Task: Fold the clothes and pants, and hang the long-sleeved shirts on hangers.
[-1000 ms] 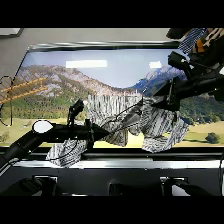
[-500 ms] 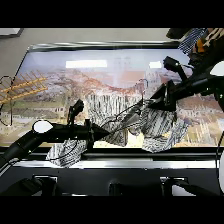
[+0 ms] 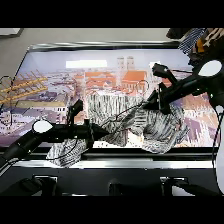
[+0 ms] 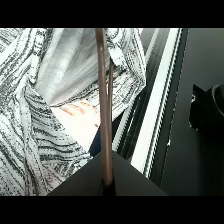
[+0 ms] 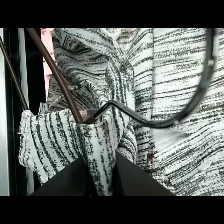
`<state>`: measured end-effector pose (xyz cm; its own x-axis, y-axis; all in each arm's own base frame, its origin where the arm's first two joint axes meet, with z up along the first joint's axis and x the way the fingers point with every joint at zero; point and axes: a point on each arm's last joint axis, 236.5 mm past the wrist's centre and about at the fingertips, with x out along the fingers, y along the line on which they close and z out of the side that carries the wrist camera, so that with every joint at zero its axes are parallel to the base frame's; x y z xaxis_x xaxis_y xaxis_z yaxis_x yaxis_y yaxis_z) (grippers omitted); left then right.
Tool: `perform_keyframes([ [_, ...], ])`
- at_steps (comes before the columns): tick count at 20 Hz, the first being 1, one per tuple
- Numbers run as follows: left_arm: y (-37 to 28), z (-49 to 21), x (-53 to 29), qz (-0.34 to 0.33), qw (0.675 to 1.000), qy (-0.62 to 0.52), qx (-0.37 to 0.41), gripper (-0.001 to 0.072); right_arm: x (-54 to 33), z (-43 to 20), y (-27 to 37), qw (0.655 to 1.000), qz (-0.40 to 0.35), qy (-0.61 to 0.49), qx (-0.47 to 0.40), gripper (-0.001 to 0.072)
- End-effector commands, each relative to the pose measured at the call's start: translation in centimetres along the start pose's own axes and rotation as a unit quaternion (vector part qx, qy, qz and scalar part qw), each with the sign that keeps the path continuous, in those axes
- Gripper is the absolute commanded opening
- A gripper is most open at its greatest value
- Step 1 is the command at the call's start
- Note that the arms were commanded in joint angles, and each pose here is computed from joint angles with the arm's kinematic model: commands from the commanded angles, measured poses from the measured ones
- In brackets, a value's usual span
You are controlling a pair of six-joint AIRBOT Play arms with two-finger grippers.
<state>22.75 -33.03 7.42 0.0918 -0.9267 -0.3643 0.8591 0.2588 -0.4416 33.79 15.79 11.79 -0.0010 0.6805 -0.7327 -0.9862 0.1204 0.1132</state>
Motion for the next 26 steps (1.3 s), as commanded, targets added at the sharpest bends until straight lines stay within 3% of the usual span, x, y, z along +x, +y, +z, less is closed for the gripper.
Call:
perform_keyframes([
  [1,-0.1,0.1,0.0,-0.003,1.000,-0.001,-0.002,0.0024,-0.2,0.1,0.6,1.000,0.002,0.007,-0.005,0.0030],
  [2,0.0,0.1,0.0,-0.002,1.000,-0.001,-0.009,0.0084,-0.4,0.2,0.8,1.000,0.000,0.009,-0.008,0.0028],
  [5,1.5,-0.3,-0.6,0.022,0.999,0.007,-0.050,0.0476,-1.6,-0.2,1.2,0.999,-0.025,0.035,-0.017,0.0026],
  [6,2.6,-0.5,-1.2,0.039,0.995,0.007,-0.087,0.0529,-2.1,-0.3,1.3,0.998,-0.034,0.043,-0.011,0.0026],
  [9,6.8,-0.4,-4.4,0.097,0.962,-0.019,-0.255,0.0542,-3.2,0.1,1.4,0.997,-0.067,0.046,0.011,0.0026],
  [11,7.8,-0.4,-6.1,0.099,0.945,-0.030,-0.312,0.0543,-3.9,0.5,1.0,0.994,-0.094,0.042,0.039,0.0026],
  [15,5.9,-2.8,-5.2,0.085,0.938,0.029,-0.334,0.0542,-4.3,1.0,0.3,0.987,-0.120,0.026,0.100,0.0026],
  [19,1.1,-5.7,0.0,0.090,0.946,0.103,-0.293,0.0542,-4.5,1.2,-0.2,0.982,-0.131,0.016,0.134,0.0026],
  [23,-0.7,-4.4,5.8,0.146,0.958,0.026,-0.245,0.0542,-4.4,1.2,-0.2,0.982,-0.131,0.017,0.134,0.0026],
  [26,-0.7,-5.3,8.7,0.166,0.948,-0.004,-0.270,0.0542,-4.5,1.2,-0.2,0.981,-0.131,0.016,0.143,0.0026],
])
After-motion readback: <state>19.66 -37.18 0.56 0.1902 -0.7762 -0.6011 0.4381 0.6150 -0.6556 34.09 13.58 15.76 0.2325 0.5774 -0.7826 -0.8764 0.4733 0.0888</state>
